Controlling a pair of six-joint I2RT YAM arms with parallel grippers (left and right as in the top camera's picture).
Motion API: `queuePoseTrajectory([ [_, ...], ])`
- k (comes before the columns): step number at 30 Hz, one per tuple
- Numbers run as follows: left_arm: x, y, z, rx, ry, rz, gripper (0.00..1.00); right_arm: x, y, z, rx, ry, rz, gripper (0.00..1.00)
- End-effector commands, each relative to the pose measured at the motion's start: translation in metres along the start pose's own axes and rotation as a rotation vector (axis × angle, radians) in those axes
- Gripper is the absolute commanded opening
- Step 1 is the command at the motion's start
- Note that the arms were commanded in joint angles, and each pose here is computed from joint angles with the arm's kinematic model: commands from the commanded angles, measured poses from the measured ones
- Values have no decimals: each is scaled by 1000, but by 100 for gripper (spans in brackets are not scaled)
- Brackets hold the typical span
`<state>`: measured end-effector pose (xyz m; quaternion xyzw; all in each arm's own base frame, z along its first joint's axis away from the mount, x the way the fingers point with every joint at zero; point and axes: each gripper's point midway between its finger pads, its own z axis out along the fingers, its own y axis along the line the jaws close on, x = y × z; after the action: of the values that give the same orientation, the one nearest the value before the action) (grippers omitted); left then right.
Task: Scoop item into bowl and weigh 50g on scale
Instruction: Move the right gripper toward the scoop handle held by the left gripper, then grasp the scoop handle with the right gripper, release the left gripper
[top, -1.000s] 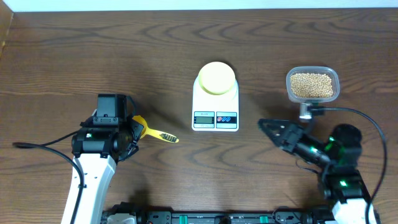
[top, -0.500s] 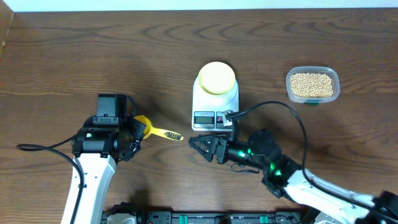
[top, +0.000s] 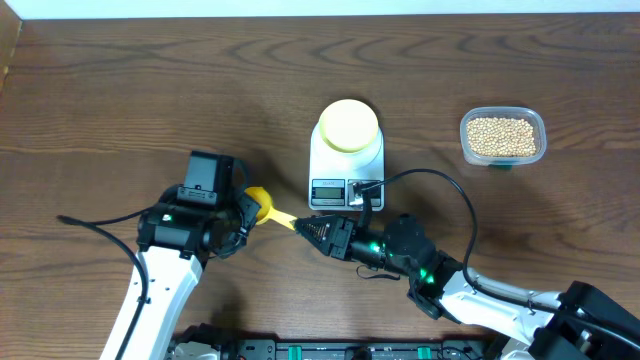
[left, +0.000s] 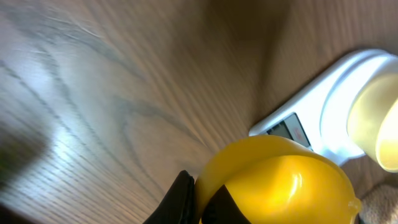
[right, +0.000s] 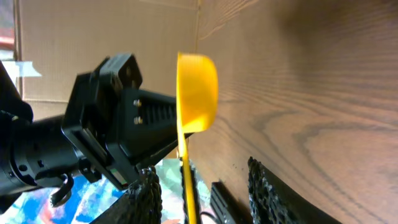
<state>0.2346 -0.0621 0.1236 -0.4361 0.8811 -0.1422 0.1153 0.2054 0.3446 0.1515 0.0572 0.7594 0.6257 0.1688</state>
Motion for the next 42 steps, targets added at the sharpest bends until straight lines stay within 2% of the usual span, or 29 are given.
queuePoseTrajectory([
  [1, 9, -8, 1, 19, 14, 31, 7, 5, 7, 4, -16, -7, 13, 41],
  [5, 19, -11, 2, 22, 26, 63, 7, 7, 10, 5, -18, -25, 15, 35],
  [10, 26, -13, 2, 24, 37, 92, 7, 0, 10, 5, -16, -69, 13, 32],
  [25, 26, -13, 2, 24, 38, 93, 7, -6, 12, 5, -22, -104, 11, 14],
  [42, 26, -13, 2, 24, 38, 93, 7, -1, 13, 6, -26, -91, 31, 9],
])
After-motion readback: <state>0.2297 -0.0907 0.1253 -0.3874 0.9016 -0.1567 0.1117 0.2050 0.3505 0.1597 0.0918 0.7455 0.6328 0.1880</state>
